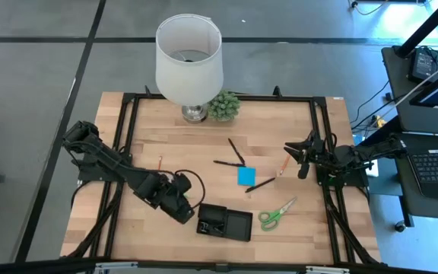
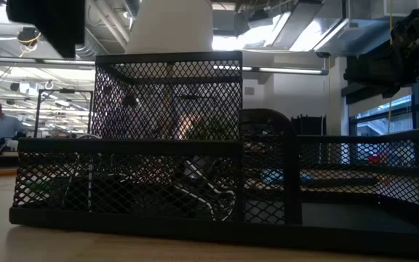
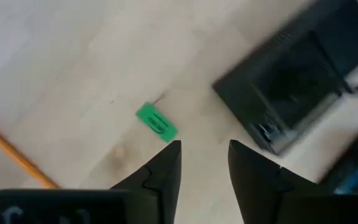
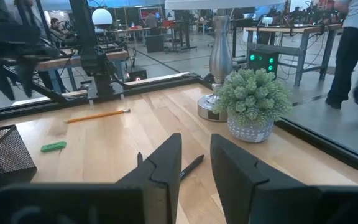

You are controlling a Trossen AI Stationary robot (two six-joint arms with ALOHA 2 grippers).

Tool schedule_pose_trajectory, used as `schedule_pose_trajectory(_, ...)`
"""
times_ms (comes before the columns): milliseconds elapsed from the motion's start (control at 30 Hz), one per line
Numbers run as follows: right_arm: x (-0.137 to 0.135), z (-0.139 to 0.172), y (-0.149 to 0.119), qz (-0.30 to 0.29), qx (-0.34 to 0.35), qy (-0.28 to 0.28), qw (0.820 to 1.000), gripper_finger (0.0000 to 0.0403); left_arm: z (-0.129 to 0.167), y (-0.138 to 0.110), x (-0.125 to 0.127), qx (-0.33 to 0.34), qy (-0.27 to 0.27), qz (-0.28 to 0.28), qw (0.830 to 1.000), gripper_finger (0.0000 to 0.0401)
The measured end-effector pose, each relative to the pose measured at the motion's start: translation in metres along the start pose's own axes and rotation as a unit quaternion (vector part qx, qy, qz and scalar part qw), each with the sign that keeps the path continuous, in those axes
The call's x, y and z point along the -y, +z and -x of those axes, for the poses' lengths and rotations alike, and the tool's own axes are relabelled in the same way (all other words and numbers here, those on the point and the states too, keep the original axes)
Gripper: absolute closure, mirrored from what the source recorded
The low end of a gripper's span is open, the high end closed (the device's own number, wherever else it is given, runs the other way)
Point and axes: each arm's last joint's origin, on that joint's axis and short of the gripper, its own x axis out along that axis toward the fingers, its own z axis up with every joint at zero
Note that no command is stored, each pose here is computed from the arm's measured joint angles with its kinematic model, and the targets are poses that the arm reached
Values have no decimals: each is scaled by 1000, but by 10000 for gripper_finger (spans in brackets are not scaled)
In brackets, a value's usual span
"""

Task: Pick and place office supplies into organizer
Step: Put the green eraser into the desk organizer

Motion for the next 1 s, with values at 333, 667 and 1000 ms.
schedule_pose_trajectory(333,0,0,0,41,0,0,999,314,-42,10,-12,13,80,114,990,244)
schedule_pose_trajectory(667,0,0,0,65,0,0,998,314,-83,17,-14,-49,134,199,969,244)
schedule_pose_trajectory(1000,0,0,0,65,0,0,998,314,-105,18,-7,-58,126,212,967,243)
